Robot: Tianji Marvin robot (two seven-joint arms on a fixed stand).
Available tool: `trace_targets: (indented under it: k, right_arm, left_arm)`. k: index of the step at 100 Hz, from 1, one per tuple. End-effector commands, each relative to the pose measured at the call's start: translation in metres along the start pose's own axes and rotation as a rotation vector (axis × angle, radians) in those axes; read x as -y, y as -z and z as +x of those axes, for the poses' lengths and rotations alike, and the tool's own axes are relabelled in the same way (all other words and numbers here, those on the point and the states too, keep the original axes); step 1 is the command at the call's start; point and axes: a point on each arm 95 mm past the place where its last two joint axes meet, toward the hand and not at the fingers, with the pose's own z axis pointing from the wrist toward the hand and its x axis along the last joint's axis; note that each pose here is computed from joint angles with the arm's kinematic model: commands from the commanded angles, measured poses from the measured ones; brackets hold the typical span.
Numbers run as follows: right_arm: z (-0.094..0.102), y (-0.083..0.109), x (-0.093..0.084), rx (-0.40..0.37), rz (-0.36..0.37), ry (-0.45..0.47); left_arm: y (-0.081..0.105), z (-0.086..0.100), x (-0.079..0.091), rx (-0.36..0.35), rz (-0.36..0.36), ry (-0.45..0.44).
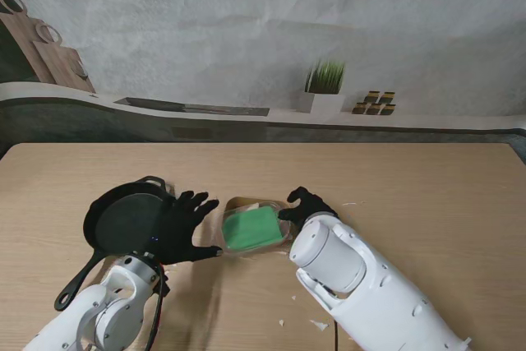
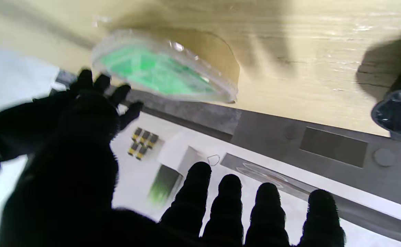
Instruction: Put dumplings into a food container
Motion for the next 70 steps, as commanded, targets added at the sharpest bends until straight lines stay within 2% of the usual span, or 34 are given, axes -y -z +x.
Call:
trace_targets:
  k: [1, 14, 34, 47, 58, 70]
  right_arm:
    - [-0.003, 0.000, 0.001, -0.052, -0.004, 0.040]
    - [-0.008, 0.000, 0.003, -0.151, -0.019, 0.090]
    - [-0.014, -0.001, 0.006, -0.304, -0.020, 0.201]
    - [-0.018, -0.006, 0.010, -0.398, -0.040, 0.285]
    - [-0.019, -0.007, 0.016, -0.446, -0.057, 0.322]
    - [-0.021, -0.008, 0.021, -0.456, -0.052, 0.357]
  left_arm:
    - [-0.002, 0.004, -0.006, -0.014, -0.039, 0.023]
    - [-0.010, 0.011, -0.016, -0.022, -0.092, -0.028]
    - [-0.018, 0.012, -0.027, -0.011, -0.127, -0.097]
    - [-0.020, 0.006, -0.031, -0.012, -0.123, -0.198]
    - [-0.023, 0.002, -0.030, -0.014, -0.112, -0.235]
    - [-0.026, -0.002, -0.028, -0.027, -0.110, -0.268]
